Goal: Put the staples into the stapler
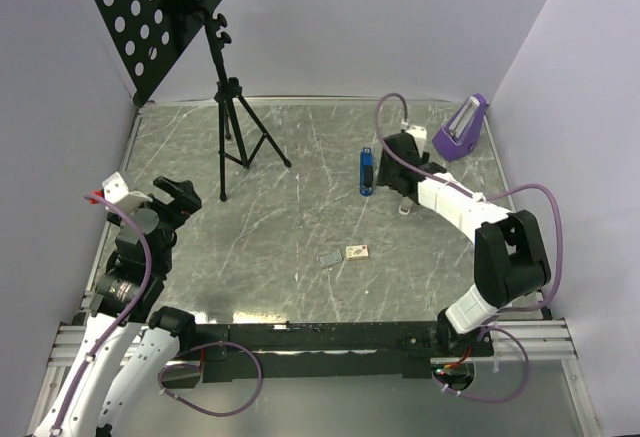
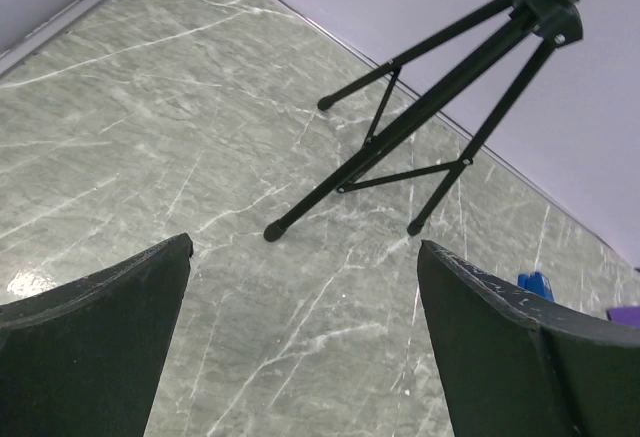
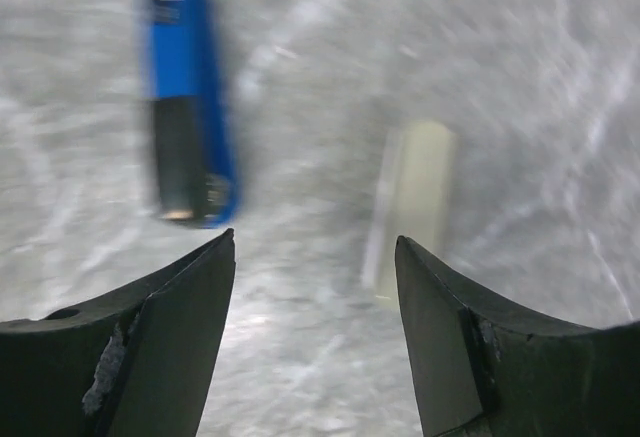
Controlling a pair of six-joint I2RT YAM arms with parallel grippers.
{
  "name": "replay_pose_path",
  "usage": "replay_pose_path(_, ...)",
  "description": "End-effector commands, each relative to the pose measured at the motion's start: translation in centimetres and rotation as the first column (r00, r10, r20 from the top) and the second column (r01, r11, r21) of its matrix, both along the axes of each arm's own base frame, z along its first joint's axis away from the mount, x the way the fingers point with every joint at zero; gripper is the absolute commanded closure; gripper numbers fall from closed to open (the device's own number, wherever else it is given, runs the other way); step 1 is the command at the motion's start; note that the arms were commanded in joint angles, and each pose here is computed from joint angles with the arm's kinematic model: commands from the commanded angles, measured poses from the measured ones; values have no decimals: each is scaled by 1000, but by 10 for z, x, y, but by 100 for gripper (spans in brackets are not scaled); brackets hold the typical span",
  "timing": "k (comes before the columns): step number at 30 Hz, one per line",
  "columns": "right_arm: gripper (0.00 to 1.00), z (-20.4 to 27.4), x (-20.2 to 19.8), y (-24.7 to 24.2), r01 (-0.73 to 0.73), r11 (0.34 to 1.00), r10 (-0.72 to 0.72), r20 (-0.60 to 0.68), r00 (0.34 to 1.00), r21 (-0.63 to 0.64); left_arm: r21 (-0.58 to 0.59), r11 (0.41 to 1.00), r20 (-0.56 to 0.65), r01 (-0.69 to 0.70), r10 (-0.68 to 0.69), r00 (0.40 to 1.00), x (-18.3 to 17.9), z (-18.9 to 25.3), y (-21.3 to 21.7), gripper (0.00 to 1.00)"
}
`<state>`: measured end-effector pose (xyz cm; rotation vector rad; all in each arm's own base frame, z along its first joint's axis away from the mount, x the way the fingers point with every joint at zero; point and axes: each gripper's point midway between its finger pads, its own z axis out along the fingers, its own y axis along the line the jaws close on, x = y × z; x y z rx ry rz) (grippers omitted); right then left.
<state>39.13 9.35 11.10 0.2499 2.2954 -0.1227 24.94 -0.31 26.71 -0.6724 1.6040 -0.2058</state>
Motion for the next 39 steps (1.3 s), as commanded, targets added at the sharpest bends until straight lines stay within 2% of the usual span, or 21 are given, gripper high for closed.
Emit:
replay_pose_path(1,28,-34,-21,-20,72,995,-66,-96,993,61,28,998,42,48,-49,998,2,9,-6,1)
replay_pose_path(8,30,-63,-18,-31,110,990,-94,-170,981,85,47,995,49,87,-89,995,1,10,-11,3)
replay_pose_path(17,51,-71,-22,-37,156,984,-135,-206,969,90,75,990,50,122,-126,991,2,9,-15,3)
replay_pose_path(19,62,-71,-25,-38,157,984,-136,-204,969,88,89,984,48,152,-157,986,2,9,-20,3)
replay_pose_path(20,76,-66,-25,-38,155,983,-135,-188,973,95,92,982,49,165,-170,984,2,10,-22,3)
replay_pose_path(23,92,-60,-31,-40,155,983,-137,-174,975,96,108,973,46,205,-211,976,2,9,-28,3)
replay_pose_path(26,96,-50,-35,-41,136,987,-122,-147,982,87,129,960,44,250,-257,965,2,6,-36,3)
replay_pose_path(31,100,-22,-43,-15,-32,999,34,-58,998,24,143,943,51,300,-309,950,2,5,-44,3)
replay_pose_path(34,100,8,-49,21,-187,982,188,49,981,-25,154,936,58,318,-329,942,1,7,-47,3)
replay_pose_path(38,100,41,-66,85,-467,883,467,152,871,-44,158,926,61,342,-354,933,1,8,-51,3)
replay_pose_path(39,100,48,-78,114,-576,815,577,161,800,-58,161,924,66,346,-360,930,0,9,-52,3)
